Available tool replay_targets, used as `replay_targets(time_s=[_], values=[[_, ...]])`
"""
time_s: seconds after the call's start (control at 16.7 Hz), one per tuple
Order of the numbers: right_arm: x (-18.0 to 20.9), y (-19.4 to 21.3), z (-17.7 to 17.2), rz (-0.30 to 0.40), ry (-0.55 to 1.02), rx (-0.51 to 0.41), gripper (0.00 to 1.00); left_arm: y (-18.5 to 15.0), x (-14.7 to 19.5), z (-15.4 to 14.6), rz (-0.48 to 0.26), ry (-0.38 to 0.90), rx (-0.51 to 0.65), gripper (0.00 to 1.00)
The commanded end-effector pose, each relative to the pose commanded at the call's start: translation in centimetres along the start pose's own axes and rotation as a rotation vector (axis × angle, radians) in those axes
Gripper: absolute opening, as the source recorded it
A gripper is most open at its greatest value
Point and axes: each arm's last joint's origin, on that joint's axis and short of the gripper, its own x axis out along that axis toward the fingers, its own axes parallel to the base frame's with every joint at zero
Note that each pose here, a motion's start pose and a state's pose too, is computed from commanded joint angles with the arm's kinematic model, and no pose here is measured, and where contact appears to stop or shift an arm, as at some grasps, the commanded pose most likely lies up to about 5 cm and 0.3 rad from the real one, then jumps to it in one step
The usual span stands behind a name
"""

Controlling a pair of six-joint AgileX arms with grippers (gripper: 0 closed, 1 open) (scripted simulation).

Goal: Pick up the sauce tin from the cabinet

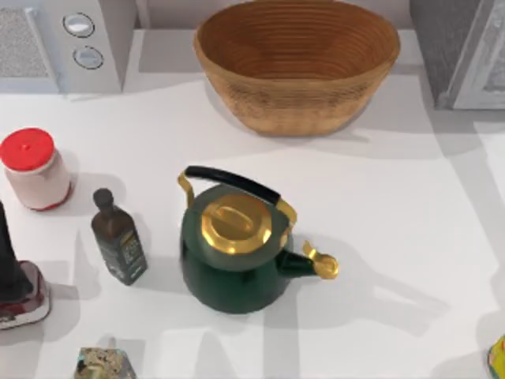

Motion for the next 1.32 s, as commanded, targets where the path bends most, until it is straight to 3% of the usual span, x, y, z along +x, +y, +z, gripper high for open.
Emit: replay_targets(time_s=[0.12,0.9,1.32], values=[[0.0,0.0,0.0,0.0,0.0,0.0,1.0,0.0,0.0,0.0,0.0,0.0,0.0,1.0],[0.0,0.0,0.0,0.0,0.0,0.0,0.02,0.0,0.0,0.0,0.0,0.0,0.0,1.0],[0.0,0.0,0.0,0.0,0.0,0.0,0.0,0.0,0.0,0.0,0.0,0.0,0.0,1.0]])
